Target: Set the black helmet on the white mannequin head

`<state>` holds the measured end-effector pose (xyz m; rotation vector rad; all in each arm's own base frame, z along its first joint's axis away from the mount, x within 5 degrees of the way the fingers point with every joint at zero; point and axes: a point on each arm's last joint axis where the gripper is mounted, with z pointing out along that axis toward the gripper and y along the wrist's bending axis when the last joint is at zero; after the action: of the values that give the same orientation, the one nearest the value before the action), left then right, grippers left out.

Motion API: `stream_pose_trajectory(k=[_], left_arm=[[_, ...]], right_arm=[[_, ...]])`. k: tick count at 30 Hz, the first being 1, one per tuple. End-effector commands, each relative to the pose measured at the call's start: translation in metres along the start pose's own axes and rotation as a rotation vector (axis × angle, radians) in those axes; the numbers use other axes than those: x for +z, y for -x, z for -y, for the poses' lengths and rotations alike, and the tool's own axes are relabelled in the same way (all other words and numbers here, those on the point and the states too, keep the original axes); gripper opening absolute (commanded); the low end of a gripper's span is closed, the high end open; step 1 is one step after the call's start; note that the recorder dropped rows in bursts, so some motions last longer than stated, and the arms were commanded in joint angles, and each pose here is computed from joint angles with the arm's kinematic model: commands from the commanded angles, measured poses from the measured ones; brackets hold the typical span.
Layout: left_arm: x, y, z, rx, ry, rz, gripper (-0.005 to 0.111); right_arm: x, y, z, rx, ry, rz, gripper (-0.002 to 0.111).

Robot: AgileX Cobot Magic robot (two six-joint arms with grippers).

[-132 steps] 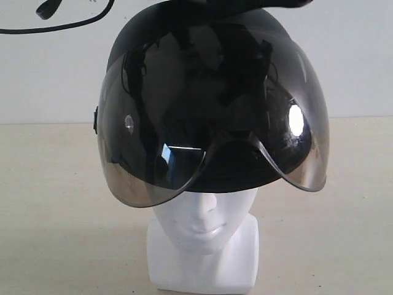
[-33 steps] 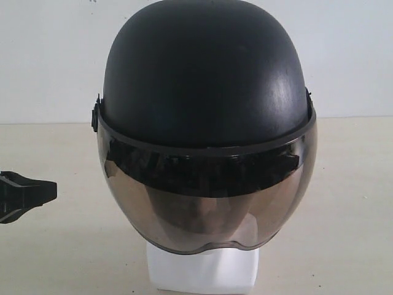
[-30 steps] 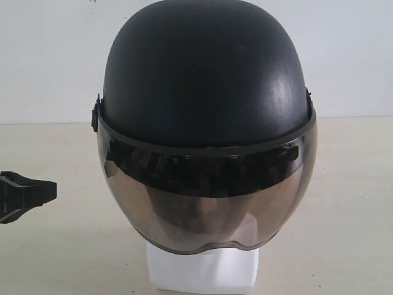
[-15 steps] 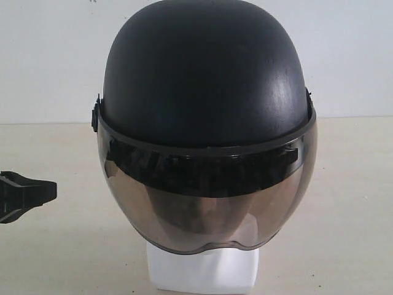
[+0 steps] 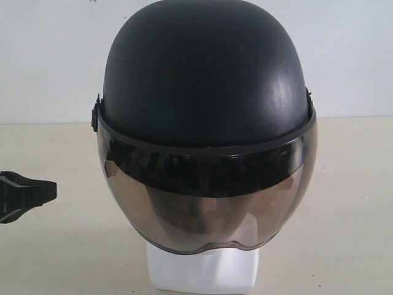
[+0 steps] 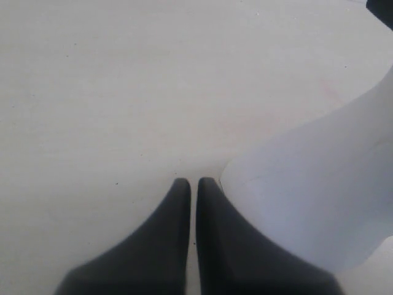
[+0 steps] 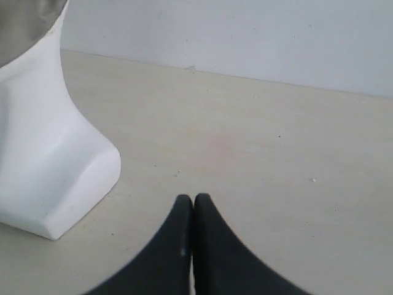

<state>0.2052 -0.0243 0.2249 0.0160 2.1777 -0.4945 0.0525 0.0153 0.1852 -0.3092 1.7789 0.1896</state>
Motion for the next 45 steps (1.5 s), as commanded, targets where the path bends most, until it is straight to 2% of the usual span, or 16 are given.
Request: stream_pose_trajectory(k=[1, 7, 12, 17, 21, 28, 33, 39, 45], left_arm=[[-0.002, 0.000, 0.000, 0.002, 0.004, 0.009, 0.004], [-0.002, 0.000, 0.000, 0.002, 0.004, 0.009, 0.004], [-0.002, 0.000, 0.000, 0.002, 0.004, 0.009, 0.004], [-0.002, 0.000, 0.000, 0.001, 0.004, 0.009, 0.004], [-0.002, 0.000, 0.000, 0.001, 0.004, 0.009, 0.004], [-0.002, 0.000, 0.000, 0.001, 0.004, 0.009, 0.004], [-0.002, 0.000, 0.000, 0.001, 0.004, 0.009, 0.004], [-0.002, 0.000, 0.000, 0.001, 0.004, 0.009, 0.004], [-0.002, 0.000, 0.000, 0.001, 0.004, 0.009, 0.004]], right_arm=[[0.000, -0.001, 0.002, -0.078, -0.029, -0.004, 0.000], [0.000, -0.002, 0.003, -0.045, -0.031, -0.013, 0.000], [-0.001, -0.001, 0.004, -0.107, -0.047, -0.006, 0.000], [-0.001, -0.002, 0.004, -0.026, -0.049, -0.013, 0.000], [-0.001, -0.003, 0.004, -0.051, -0.050, -0.022, 0.000], [-0.003, -0.004, 0.014, 0.027, -0.245, -0.034, 0.000], [-0.003, -0.004, 0.017, 0.039, -0.294, -0.037, 0.000], [-0.003, -0.004, 0.017, -0.067, -0.291, -0.052, 0.000], [-0.003, -0.004, 0.017, -0.083, -0.291, -0.055, 0.000]])
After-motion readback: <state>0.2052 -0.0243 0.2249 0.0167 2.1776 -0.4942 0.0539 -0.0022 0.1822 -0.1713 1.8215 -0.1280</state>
